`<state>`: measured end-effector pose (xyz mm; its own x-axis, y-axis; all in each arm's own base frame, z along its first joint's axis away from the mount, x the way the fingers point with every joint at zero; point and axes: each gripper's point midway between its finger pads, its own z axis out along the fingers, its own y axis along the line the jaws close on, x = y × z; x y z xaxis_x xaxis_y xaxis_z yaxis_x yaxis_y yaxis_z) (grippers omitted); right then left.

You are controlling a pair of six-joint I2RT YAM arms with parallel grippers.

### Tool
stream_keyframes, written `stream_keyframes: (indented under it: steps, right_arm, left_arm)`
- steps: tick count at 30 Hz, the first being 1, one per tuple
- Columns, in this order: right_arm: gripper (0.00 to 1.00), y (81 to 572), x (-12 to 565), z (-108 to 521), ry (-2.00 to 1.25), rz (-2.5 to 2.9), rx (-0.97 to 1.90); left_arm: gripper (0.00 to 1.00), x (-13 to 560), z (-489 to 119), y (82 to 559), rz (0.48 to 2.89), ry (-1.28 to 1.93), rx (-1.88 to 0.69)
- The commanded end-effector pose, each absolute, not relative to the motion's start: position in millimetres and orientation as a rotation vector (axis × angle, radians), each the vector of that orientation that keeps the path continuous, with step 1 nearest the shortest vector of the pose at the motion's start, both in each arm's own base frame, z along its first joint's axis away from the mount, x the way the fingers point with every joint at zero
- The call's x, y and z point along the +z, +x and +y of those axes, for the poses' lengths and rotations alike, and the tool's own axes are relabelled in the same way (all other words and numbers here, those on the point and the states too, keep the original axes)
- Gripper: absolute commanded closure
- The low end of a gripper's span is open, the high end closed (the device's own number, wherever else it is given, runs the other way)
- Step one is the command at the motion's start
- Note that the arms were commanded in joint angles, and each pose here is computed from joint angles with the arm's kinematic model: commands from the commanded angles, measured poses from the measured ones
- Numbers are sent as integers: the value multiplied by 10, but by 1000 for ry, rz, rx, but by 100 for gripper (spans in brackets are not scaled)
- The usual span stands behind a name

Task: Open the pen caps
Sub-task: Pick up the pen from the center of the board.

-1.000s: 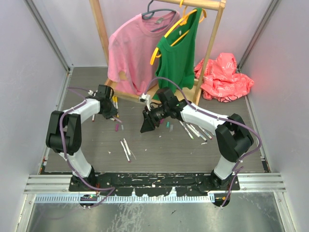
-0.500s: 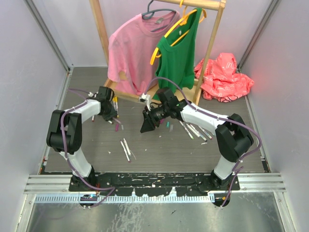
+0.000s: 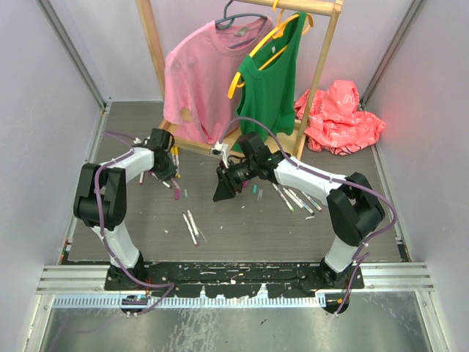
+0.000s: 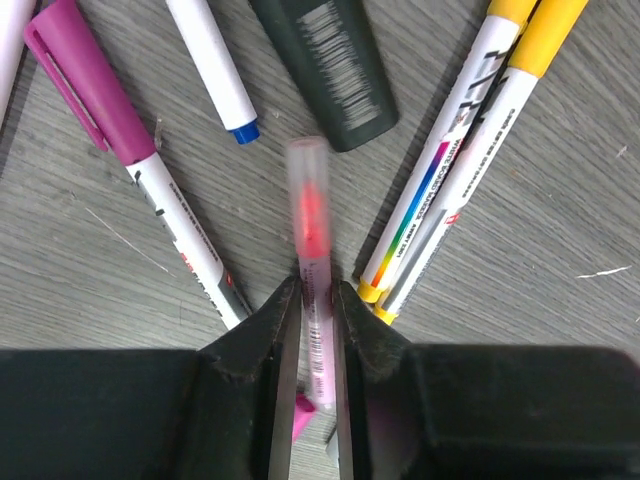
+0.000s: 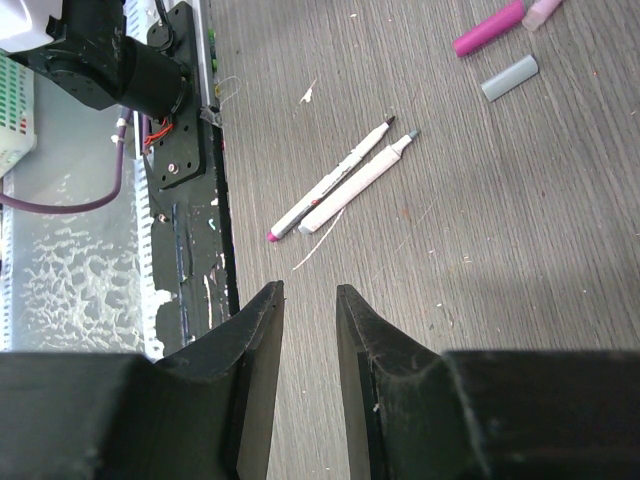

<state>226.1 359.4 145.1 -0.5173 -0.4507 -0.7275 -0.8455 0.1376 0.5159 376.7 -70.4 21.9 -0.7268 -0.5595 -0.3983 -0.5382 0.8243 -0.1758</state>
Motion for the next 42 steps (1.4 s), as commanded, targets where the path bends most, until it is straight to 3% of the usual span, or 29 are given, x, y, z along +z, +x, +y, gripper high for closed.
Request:
stream_keyframes:
  steps: [1,13,22,29,34,36,41,42]
  right_arm:
    - [66,2340,1716,3666,-1270,1911,1346]
    - [67,2329,1734,3660,-1275,1905,1353]
    - [67,2304,1763,3660,-1285,1891,1370]
    - [67,2231,1857,3656,-1305,1850,1422]
    - [65,2241,2019,3615,-1220,1806,1496]
    - [60,2290,2161,3576,-1121,1745,1550]
    - [20,2263,2395,3353,-919,1531,1616]
    - [18,2235,2419,3334,-915,1496,1618]
  left_arm:
    - [82,91,-605,3714,2606,-825,21]
    - [99,396,-654,3862,2542,-789,-49]
    - [100,826,-771,3884,2442,-720,-202]
    - [100,1210,-983,3727,2322,-594,-442]
    - [100,1682,-1316,3445,2112,-446,-782]
    - [100,1829,-1458,3300,1996,-387,-916]
    - [100,2207,-1781,2951,1777,-261,-1056]
    - [100,2271,-1827,2898,1744,-244,-1056]
